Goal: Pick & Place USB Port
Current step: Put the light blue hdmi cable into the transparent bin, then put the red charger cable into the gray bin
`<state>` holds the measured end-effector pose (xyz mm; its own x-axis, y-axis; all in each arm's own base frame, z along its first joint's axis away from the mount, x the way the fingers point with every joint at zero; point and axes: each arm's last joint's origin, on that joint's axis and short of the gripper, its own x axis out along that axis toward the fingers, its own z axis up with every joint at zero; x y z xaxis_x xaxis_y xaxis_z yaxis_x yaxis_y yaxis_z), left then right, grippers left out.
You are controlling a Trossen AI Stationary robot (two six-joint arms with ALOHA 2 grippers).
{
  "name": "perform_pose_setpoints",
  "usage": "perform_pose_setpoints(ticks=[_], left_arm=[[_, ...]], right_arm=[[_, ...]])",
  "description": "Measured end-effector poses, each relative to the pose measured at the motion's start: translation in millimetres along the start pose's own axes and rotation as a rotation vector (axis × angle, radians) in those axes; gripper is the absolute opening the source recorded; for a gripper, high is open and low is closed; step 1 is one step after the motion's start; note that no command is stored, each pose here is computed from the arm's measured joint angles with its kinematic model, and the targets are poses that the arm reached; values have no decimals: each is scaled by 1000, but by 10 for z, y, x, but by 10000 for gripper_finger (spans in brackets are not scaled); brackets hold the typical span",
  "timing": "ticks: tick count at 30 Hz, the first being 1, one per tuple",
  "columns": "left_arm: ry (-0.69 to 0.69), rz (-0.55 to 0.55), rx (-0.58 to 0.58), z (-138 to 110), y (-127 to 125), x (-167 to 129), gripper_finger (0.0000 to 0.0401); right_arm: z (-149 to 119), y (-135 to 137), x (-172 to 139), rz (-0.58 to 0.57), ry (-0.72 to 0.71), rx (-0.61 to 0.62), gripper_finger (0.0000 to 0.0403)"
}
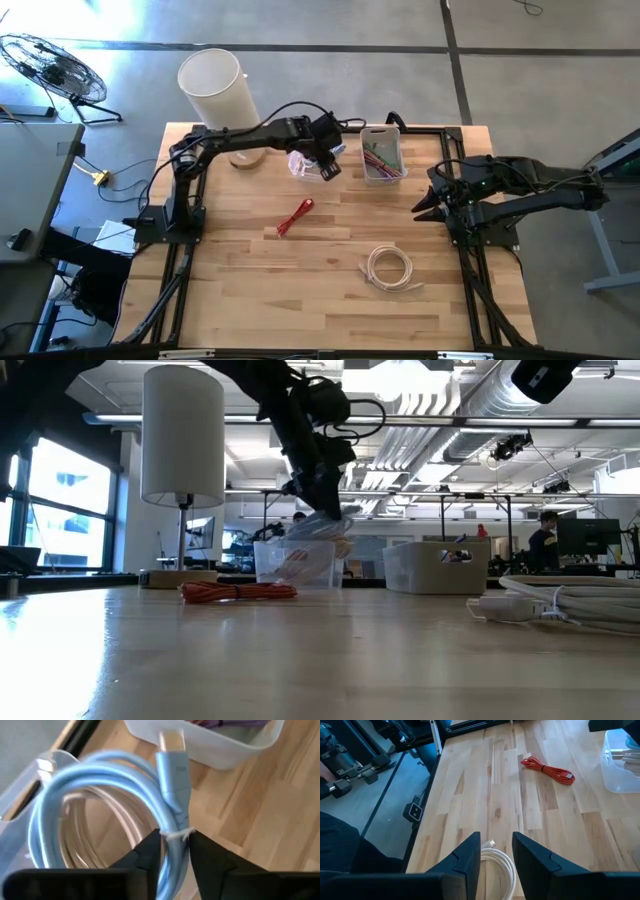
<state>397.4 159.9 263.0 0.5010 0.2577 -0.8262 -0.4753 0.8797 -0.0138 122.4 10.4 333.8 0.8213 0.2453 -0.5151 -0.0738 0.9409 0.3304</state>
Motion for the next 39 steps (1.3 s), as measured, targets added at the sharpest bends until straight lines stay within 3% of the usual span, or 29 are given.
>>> perform_pose_setpoints(ticks=[6, 15, 22, 29, 34, 39], left_arm=[[-1, 1, -1, 2, 4, -1, 136], [-10, 0, 5, 11, 3, -2, 141], [-43, -45, 75, 55, -6, -177, 142], [-158, -97, 158, 166, -56, -596, 142], [-248, -169, 289, 150, -330, -1003, 142], [-248, -155, 412, -41, -642, -1436, 143]], right_arm=[[0, 0, -1, -2, -1, 0, 105], [1, -1, -1, -3, -2, 29, 105], [22, 5, 1, 3, -23, 22, 105], [43, 17, 11, 38, -32, -10, 105], [8, 43, 22, 99, 16, -44, 105], [-26, 69, 28, 90, 44, -62, 105]])
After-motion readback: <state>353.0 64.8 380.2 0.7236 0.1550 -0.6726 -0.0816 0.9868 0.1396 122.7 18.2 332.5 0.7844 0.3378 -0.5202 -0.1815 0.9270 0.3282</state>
